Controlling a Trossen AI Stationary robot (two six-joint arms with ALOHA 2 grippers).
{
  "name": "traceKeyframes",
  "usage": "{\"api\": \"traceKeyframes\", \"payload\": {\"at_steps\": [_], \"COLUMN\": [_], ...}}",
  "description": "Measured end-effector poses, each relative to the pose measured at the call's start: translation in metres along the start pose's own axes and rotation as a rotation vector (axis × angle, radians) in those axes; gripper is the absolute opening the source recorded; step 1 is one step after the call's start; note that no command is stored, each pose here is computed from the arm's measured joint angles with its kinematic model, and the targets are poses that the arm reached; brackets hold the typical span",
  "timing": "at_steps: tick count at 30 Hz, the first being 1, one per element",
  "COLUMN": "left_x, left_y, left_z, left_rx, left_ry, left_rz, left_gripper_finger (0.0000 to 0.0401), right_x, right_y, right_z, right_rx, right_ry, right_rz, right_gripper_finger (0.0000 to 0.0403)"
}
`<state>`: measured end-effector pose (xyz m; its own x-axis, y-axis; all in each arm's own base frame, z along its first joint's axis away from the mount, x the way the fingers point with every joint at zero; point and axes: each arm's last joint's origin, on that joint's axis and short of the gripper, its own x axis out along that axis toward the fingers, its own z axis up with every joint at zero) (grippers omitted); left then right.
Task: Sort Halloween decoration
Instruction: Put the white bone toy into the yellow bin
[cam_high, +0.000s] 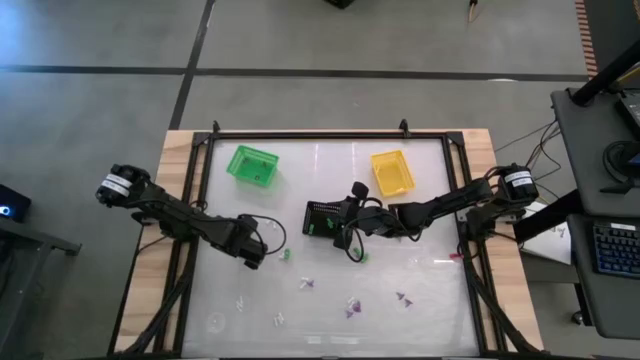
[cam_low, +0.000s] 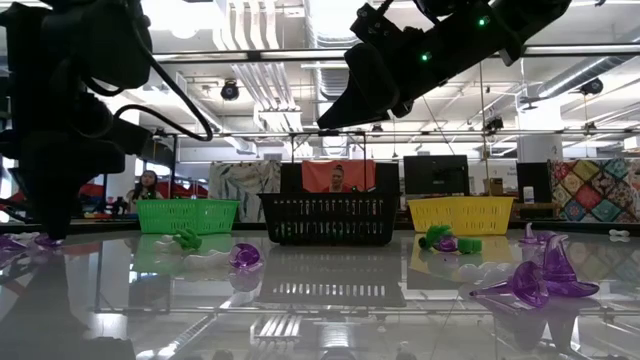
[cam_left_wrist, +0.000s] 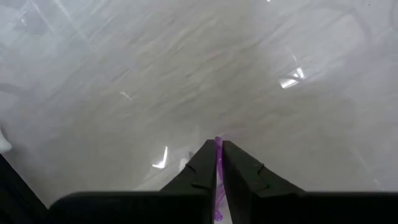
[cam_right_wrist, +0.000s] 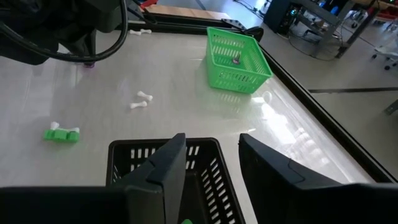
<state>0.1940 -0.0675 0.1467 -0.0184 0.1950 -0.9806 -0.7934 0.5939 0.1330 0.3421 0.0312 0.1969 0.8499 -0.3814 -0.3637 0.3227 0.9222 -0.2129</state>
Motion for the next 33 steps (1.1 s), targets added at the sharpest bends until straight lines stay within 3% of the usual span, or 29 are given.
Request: {"api": "traceKeyframes", "payload": {"at_steps": [5, 15, 33], "left_x": [-0.003, -0.04, -0.02], "left_y": [-0.002, -0.018, -0.006], "left_z": [0.002, 0.014, 0.005], "left_rx": [0.032, 0.146, 0.106], "left_ry": [-0.056, -0.209, -0.086], "left_rz": [-0.002, -0.121, -0.056], "left_gripper_finger": [0.0001, 0.0, 0.0], "right_x": [0.0, 0.0, 0.0], "right_y": [0.0, 0.0, 0.001], "right_z": [0.0, 0.0, -0.001], "right_rx": [0.0, -0.003, 0.008], "right_ry": [0.0, 0.003, 0.011], "right_rz": [0.0, 0.0, 0.026], "right_gripper_finger": [0.0134, 0.0136, 0.0131]}}
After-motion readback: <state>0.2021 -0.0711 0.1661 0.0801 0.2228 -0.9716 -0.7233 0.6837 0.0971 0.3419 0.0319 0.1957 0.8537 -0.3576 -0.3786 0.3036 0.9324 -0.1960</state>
